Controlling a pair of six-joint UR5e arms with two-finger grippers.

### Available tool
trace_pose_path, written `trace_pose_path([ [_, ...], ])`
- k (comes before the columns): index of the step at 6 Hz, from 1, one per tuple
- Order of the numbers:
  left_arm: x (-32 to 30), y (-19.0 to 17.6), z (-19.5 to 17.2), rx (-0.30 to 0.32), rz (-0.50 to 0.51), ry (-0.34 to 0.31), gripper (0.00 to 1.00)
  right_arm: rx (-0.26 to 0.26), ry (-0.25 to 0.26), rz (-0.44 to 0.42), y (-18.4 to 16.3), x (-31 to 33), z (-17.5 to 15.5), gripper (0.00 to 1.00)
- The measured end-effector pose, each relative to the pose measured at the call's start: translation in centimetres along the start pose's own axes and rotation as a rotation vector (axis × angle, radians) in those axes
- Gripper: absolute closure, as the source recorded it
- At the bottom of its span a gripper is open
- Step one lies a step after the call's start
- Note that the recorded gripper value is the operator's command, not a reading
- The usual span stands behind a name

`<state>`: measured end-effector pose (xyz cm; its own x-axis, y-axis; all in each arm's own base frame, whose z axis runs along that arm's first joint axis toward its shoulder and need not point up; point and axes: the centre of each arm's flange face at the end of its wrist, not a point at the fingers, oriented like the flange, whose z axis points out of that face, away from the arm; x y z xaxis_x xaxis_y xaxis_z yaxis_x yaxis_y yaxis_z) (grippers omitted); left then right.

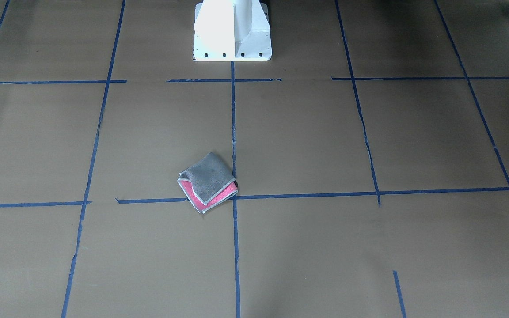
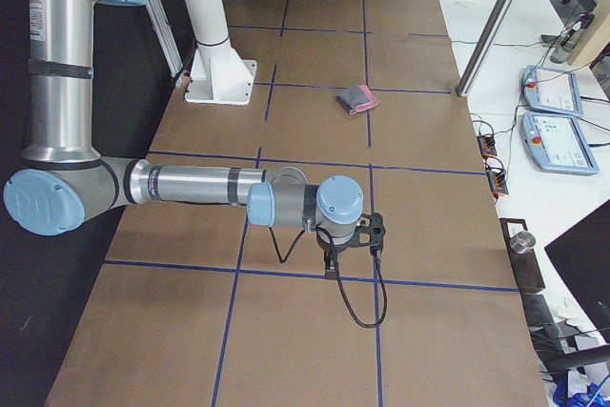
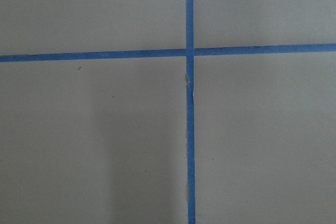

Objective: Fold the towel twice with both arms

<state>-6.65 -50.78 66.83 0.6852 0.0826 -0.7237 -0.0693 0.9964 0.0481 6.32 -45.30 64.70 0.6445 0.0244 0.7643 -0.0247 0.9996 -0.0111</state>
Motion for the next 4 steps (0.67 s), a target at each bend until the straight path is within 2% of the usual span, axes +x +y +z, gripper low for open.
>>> trace_pose_path([
  [4,-0.7,1.4,0.6,-0.011,-0.01,0.002,0.0,-0.004,-0.003,0.006,0.2,0.2,0.2,0.0],
])
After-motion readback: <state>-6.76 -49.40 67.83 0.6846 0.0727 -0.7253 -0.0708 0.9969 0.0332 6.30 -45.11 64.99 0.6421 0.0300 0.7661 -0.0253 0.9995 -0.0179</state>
